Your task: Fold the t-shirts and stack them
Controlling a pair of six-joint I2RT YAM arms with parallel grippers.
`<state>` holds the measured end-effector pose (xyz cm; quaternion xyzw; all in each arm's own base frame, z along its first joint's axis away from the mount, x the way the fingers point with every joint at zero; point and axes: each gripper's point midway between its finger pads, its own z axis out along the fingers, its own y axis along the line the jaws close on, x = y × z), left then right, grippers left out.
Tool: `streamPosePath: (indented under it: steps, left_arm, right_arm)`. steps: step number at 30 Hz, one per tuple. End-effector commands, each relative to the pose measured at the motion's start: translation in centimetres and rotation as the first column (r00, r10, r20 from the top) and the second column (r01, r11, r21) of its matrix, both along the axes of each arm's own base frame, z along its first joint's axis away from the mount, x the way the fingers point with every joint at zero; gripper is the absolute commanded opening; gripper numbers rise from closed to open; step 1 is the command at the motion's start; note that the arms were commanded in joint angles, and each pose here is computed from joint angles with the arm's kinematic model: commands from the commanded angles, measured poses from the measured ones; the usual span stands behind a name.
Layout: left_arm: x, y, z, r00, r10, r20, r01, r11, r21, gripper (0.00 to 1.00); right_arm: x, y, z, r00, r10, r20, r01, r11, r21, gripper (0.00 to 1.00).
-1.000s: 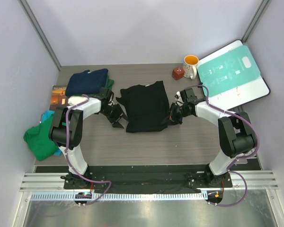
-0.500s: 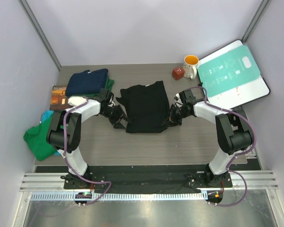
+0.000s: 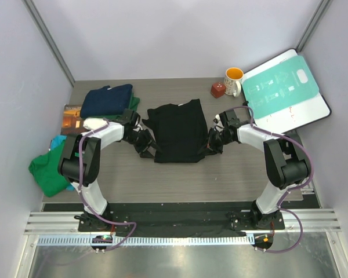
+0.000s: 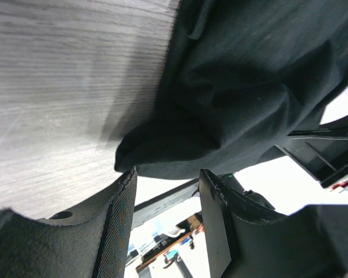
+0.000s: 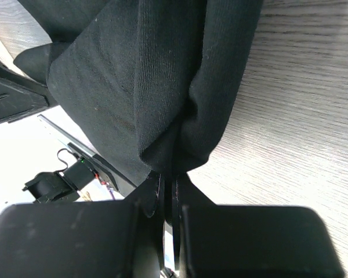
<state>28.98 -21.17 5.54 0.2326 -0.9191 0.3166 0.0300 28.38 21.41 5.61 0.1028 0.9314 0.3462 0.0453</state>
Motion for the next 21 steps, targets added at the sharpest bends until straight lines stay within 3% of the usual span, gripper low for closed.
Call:
streamPosePath:
  steps: [1,11,21]
  left_arm:
    - [0.4,-0.6,-0.1,0.998,-0.059,0.032,0.059,0.998,-0.03,0.48]
    - [0.1,0.6,-0.1,0.988,-0.155,0.023,0.153,0.986,0.059,0.47]
    - [-0.1,0.7,-2.7,0.982,-0.188,-0.025,0.19,0.98,0.068,0.47]
  right_arm:
    - [0.6,0.5,0.8,1.0,0.011,0.027,-0.012,0.999,0.032,0.01]
    - [1.0,0.8,0.7,1.0,0.013,0.021,-0.014,0.999,0.04,0.01]
    - [1.2,0.9,0.8,1.0,0.014,0.02,-0.015,0.999,0.046,0.01]
